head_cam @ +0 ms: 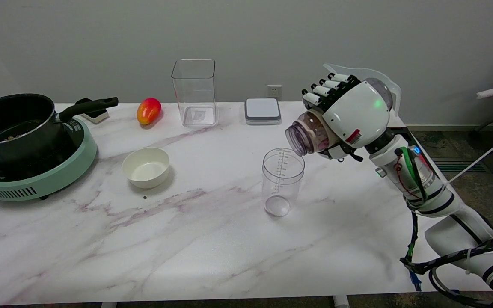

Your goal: Pour the contents of the bottle into the measuring cup.

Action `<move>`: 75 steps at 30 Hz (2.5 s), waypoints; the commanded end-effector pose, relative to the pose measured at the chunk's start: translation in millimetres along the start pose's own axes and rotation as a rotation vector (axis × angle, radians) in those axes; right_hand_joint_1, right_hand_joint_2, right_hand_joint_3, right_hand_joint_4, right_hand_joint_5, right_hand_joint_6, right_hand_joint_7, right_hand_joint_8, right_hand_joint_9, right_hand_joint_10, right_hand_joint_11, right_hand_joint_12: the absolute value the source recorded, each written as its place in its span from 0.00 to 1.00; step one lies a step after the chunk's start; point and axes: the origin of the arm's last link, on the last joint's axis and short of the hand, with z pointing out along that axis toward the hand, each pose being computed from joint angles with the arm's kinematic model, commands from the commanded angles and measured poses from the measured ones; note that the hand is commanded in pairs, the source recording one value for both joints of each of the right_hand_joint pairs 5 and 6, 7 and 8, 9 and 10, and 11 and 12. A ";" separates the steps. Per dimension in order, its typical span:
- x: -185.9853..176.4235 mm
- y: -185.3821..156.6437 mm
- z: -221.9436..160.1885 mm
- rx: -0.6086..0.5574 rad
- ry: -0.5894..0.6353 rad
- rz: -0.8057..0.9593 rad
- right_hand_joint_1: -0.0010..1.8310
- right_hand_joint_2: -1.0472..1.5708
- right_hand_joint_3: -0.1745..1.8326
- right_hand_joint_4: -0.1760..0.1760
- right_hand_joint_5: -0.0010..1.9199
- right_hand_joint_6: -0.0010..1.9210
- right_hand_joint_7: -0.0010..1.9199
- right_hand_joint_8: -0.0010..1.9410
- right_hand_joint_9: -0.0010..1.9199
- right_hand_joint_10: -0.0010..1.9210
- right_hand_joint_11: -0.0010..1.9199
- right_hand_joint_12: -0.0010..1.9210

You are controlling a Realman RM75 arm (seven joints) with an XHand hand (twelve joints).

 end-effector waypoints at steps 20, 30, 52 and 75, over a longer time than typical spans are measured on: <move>16.7 17.4 8.0 0.108 -0.023 -0.103 0.77 0.77 0.31 0.50 0.81 0.81 0.72 0.71 0.67 0.67 0.59 0.59; 20.0 25.0 8.5 0.130 -0.032 -0.129 0.77 0.77 0.31 0.50 0.81 0.81 0.72 0.71 0.67 0.67 0.58 0.58; 17.2 19.5 11.8 0.142 -0.052 -0.128 0.76 0.77 0.31 0.50 0.83 0.83 0.72 0.71 0.67 0.67 0.59 0.58; 23.0 15.0 21.8 0.179 -0.061 -0.182 0.76 0.79 0.30 0.50 0.83 0.83 0.72 0.71 0.67 0.67 0.59 0.59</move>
